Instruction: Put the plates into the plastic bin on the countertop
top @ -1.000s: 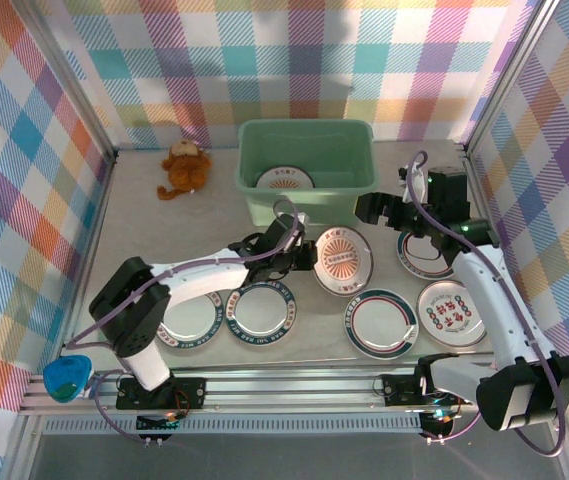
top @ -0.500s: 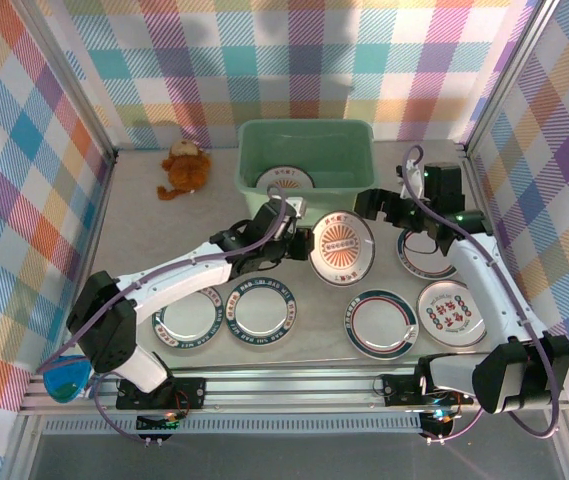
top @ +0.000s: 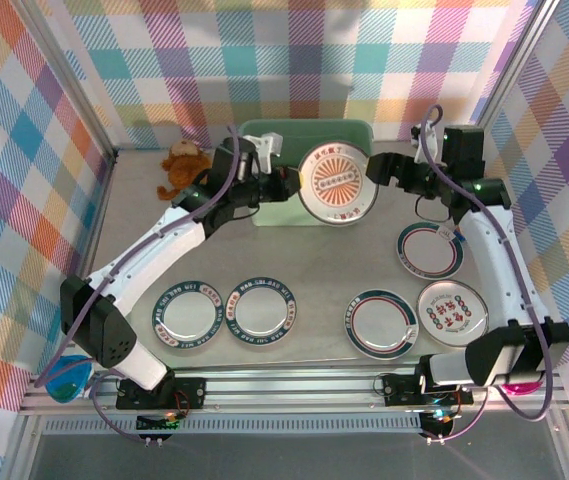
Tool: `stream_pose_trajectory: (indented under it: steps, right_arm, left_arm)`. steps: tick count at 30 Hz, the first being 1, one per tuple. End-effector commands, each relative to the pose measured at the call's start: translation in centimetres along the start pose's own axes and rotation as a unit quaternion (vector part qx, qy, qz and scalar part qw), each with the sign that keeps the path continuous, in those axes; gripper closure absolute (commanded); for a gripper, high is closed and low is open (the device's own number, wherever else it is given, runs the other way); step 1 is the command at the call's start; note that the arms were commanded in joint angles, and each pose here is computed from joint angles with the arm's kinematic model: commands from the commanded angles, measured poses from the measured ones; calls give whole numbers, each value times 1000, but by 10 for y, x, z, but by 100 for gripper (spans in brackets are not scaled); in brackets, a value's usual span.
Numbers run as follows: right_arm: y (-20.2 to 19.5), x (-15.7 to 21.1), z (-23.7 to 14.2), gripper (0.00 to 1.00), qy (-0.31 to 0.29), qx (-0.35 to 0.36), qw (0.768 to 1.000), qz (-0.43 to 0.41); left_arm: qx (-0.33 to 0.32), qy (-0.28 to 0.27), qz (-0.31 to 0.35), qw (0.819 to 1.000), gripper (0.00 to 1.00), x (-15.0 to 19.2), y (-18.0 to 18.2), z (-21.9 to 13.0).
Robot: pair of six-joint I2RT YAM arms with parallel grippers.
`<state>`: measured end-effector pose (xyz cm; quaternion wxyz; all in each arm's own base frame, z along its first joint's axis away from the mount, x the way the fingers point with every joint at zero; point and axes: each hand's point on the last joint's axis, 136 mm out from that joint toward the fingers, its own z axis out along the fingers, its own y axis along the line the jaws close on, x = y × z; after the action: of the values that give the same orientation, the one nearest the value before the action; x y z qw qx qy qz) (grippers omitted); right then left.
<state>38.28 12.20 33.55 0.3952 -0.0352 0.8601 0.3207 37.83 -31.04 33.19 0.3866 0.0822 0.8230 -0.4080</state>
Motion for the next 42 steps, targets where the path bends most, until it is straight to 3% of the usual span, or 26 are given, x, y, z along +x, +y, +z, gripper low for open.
stream_pose_trajectory:
  steps: [1,6,17,26,30,42]
  right_arm:
    - [13,-4,7,13,28,-48,998,1]
    - [18,-9,22,23,48,-85,995,6]
    - [7,-13,52,40,53,-86,994,36]
    - [4,-15,62,78,54,-80,994,45]
    - [13,-15,65,78,64,-113,990,52]
    - [26,-18,62,98,64,-146,986,42]
  left_arm:
    - [48,-17,1,999,100,-28,-14,-6]
    - [57,-30,-9,998,100,-49,-1,-9]
    - [86,-50,-30,995,100,-65,9,-13]
    - [91,-67,-35,993,100,-76,16,-11]
    - [99,-71,-40,992,100,-76,15,-10]
    - [85,-60,-52,993,100,-71,29,5]
